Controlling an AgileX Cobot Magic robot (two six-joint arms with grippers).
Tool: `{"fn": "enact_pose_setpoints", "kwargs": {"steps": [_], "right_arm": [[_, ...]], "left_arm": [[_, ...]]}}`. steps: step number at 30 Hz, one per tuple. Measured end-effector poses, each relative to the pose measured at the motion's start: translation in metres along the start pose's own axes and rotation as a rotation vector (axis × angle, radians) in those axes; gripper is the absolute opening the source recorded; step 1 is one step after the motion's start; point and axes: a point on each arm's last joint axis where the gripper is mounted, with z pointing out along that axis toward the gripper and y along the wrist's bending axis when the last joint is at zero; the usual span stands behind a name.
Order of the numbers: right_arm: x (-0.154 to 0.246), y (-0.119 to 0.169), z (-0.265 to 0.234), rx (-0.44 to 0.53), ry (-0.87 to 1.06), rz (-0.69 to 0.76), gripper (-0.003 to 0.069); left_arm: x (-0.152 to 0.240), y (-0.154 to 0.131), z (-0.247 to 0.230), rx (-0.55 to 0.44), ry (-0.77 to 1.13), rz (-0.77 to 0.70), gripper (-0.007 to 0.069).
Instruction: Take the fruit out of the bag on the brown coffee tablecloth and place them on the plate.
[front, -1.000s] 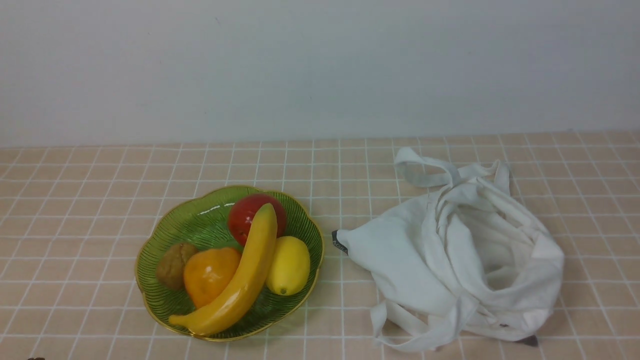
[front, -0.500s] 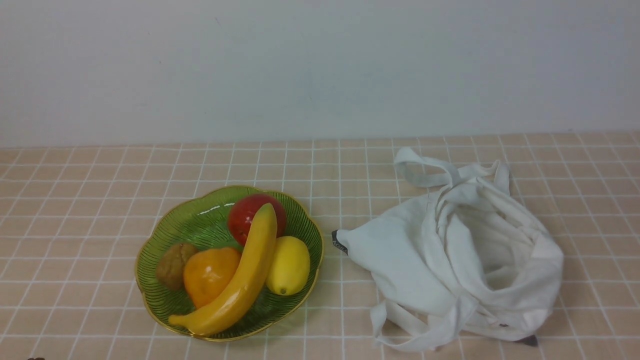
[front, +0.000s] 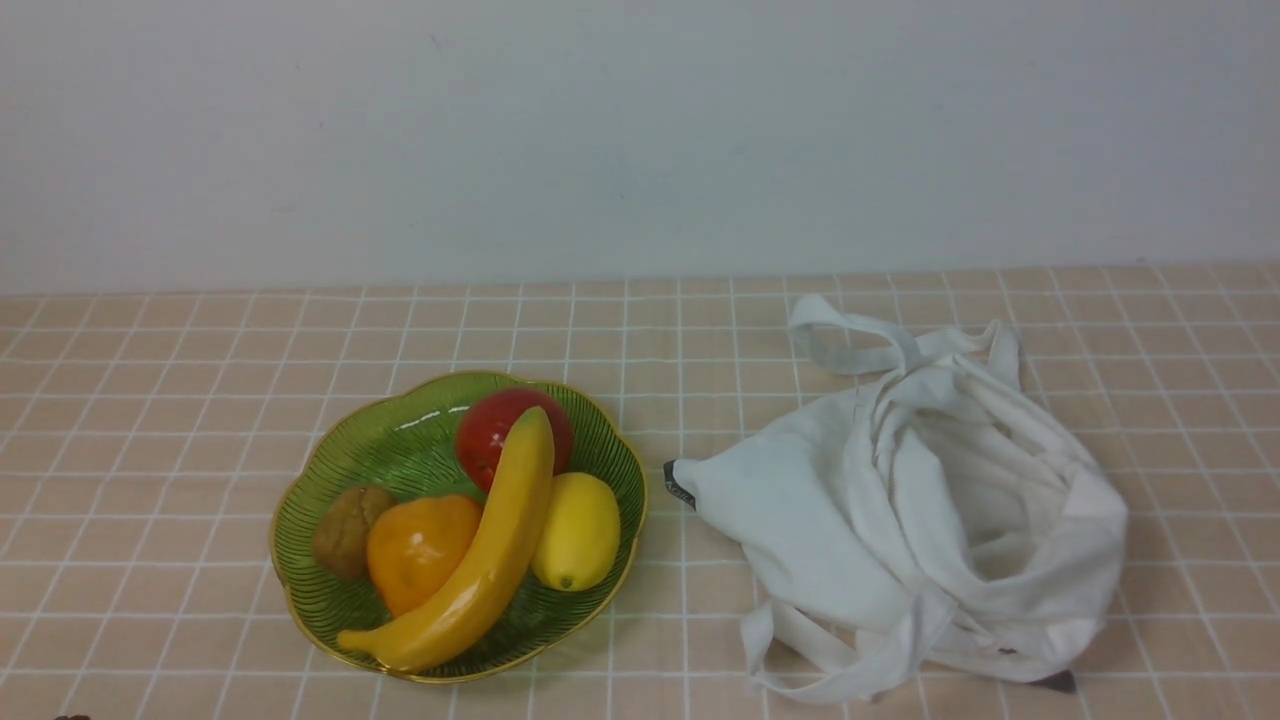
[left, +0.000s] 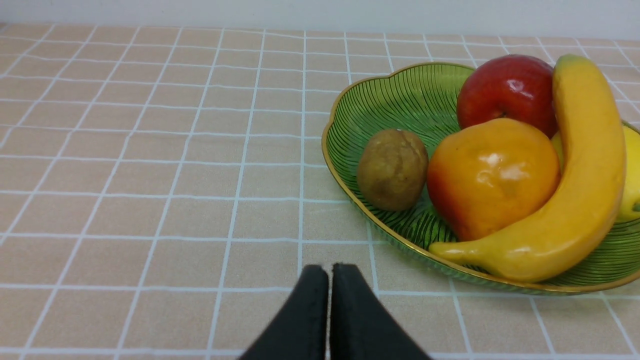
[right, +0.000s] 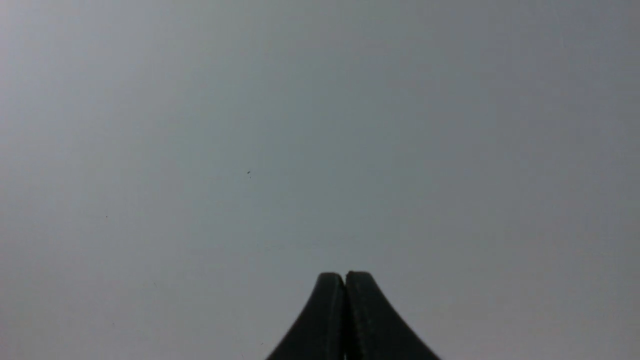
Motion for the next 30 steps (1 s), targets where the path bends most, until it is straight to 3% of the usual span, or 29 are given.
{"fn": "enact_pose_setpoints", "kwargs": {"steps": [21, 30], "right_arm": [[0.000, 0.000, 0.000, 0.000, 0.001, 0.001, -0.0014], [0.030, 0.009, 0.016, -0.108, 0.026, -0.060, -0.0014]], "left_arm": [[0.000, 0.000, 0.000, 0.000, 0.000, -0.001, -0.0008], [0.000, 0.000, 0.000, 0.000, 0.000, -0.001, -0.0008]]}}
